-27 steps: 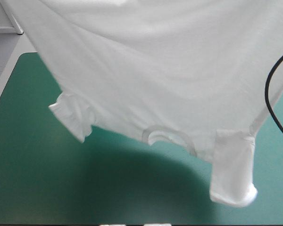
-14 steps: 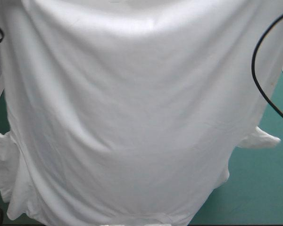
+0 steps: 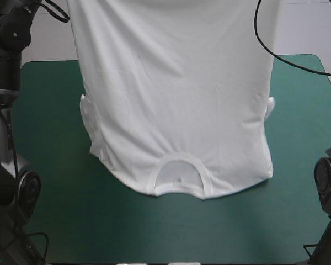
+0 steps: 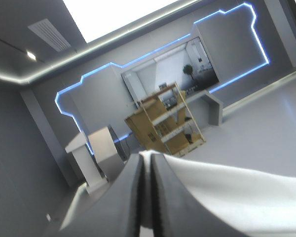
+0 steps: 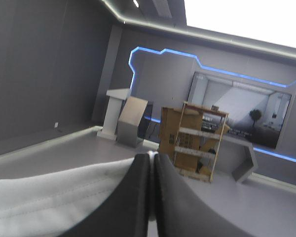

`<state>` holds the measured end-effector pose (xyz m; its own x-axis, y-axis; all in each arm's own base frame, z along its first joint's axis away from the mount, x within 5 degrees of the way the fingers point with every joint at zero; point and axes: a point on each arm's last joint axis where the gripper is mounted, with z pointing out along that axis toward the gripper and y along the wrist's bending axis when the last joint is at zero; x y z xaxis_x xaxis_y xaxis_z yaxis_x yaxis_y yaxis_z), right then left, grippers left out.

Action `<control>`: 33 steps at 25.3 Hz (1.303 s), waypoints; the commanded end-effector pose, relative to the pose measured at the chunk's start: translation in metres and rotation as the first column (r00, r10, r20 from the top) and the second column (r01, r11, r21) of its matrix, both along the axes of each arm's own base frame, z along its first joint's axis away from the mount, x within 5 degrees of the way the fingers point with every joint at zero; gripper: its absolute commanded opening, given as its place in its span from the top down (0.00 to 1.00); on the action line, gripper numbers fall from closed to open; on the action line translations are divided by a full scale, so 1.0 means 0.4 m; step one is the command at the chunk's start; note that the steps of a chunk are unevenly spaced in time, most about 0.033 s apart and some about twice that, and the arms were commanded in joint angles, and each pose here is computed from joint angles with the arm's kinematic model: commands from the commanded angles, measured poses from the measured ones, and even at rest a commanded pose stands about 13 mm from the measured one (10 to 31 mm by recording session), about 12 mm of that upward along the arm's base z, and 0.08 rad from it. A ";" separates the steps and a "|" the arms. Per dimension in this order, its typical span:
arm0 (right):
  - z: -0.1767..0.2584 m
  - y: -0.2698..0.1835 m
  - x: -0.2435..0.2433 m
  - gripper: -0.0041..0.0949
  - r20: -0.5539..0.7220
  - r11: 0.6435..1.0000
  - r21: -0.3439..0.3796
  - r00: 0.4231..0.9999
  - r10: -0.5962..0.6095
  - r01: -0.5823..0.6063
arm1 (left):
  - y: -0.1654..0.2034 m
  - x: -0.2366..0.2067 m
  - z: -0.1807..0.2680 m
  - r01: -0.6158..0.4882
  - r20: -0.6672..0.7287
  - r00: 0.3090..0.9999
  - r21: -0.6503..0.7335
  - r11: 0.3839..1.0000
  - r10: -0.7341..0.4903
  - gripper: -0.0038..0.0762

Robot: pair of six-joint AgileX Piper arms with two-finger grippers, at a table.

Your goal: Fold the cloth

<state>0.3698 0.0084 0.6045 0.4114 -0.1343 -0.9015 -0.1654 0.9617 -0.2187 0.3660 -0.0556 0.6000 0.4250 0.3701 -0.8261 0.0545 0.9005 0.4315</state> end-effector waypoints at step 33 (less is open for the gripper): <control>-0.307 0.054 0.029 0.95 -0.829 0.983 -0.035 0.554 0.071 -0.178 | 0.010 0.092 -0.316 -0.135 -0.831 0.550 0.003 0.991 0.077 0.93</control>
<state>0.4128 0.0246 0.4560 -0.5404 -0.2537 -0.8023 -0.4433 0.8962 0.0152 0.4332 -0.0530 0.4428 -0.5672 0.3095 -0.7632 0.2605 0.9465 0.1903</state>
